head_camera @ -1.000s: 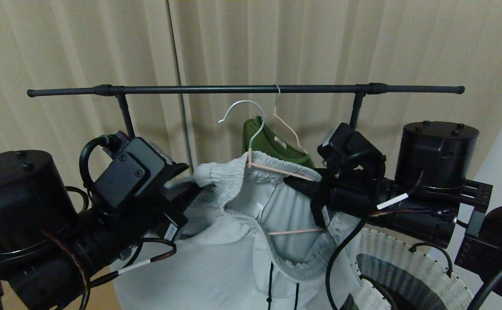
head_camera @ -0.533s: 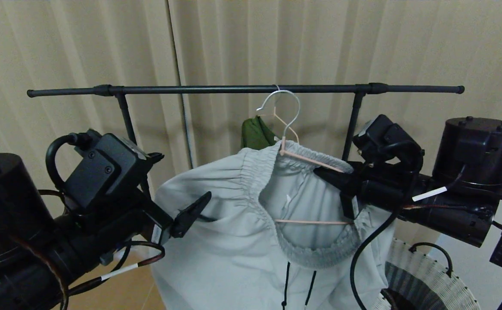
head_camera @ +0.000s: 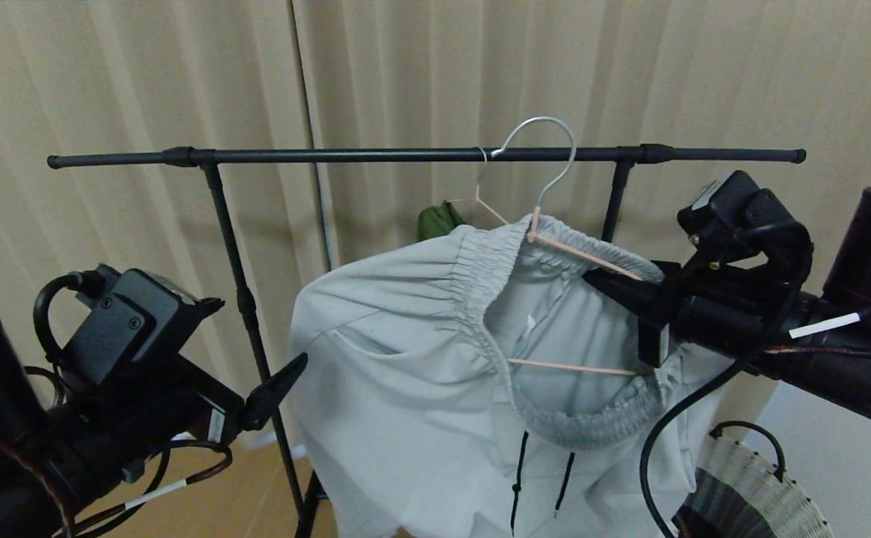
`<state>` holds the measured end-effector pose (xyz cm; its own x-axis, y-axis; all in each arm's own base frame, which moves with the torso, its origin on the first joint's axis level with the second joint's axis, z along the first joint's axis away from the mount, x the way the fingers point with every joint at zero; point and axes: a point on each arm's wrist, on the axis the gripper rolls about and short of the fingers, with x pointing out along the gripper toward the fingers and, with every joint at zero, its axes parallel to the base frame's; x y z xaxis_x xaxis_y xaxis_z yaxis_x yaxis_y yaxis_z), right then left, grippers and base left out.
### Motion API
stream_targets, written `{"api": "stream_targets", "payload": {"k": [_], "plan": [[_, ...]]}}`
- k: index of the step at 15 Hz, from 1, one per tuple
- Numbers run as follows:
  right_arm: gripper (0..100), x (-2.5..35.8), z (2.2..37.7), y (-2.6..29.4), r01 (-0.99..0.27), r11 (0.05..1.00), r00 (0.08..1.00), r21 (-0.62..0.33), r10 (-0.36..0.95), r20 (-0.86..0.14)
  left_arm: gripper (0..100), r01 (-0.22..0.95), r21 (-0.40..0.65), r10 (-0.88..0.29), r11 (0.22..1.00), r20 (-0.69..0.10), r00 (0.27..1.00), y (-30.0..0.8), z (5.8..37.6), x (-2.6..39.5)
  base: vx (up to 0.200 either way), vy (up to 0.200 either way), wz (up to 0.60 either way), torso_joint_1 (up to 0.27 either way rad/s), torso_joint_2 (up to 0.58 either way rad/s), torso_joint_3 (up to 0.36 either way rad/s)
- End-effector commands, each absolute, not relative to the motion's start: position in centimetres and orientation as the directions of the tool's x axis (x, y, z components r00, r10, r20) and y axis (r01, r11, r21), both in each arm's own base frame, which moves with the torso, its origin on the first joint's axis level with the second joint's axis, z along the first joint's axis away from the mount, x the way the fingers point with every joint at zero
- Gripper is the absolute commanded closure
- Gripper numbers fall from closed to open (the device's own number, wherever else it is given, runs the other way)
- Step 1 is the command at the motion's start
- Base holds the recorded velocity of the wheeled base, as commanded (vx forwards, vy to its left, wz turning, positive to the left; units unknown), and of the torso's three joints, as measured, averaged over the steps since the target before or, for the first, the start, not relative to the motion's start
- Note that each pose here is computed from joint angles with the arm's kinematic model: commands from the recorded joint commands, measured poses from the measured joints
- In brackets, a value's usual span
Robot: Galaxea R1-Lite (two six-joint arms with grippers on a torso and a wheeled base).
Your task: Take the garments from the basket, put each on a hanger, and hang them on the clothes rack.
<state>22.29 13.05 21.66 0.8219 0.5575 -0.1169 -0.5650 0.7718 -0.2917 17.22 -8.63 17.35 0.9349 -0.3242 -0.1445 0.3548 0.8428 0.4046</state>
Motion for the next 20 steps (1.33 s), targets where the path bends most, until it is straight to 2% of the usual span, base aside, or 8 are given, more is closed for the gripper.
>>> {"api": "stream_targets", "payload": {"k": [1,3,9,10,13,15,20], "plan": [[100,21.7,22.4,12.8,-0.561,0.774,0.822,-0.295,0.563,-0.087,0,0.337,0.408,-0.289,0.849,-0.177,0.941,-8.0,16.6,17.5,0.0,0.0,0.0,0.0,0.0,0.0],[100,21.3,22.7,12.9,-0.575,0.763,0.81,-0.295,0.582,-0.075,0,0.341,0.411,-0.28,0.846,-0.203,0.938,-7.9,15.9,17.5,0.0,0.0,0.0,0.0,0.0,0.0],[100,20.5,23.1,13.4,-0.611,0.735,0.779,-0.294,0.624,-0.059,0,0.341,0.409,-0.28,0.846,-0.203,0.938,-8.0,15.9,17.7,0.0,0.0,0.0,0.0,0.0,0.0],[100,20.5,23.1,13.4,-0.61,0.736,0.78,-0.294,0.623,-0.061,100,0.343,0.411,-0.279,0.845,-0.209,0.937,-7.9,15.8,17.6,0.0,0.0,0.0,0.0,0.0,0.0],[100,20.6,23.0,13.4,-0.609,0.736,0.781,-0.294,0.621,-0.063,100,0.33,0.409,-0.267,0.851,-0.206,0.942,-7.7,15.8,17.6,0.0,0.0,0.0,0.0,0.0,0.0],[100,20.6,23.0,13.1,-0.6,0.743,0.789,-0.295,0.612,-0.063,100,0.29,0.418,-0.218,0.861,-0.211,0.953,-6.8,15.7,17.9,0.0,0.0,0.0,0.0,0.0,0.0],[100,22.0,22.7,10.8,-0.518,0.803,0.85,-0.295,0.521,-0.076,100,0.186,0.409,-0.121,0.894,-0.18,0.976,-4.6,16.3,18.0,0.0,0.0,0.0,0.0,0.0,0.0]]}}
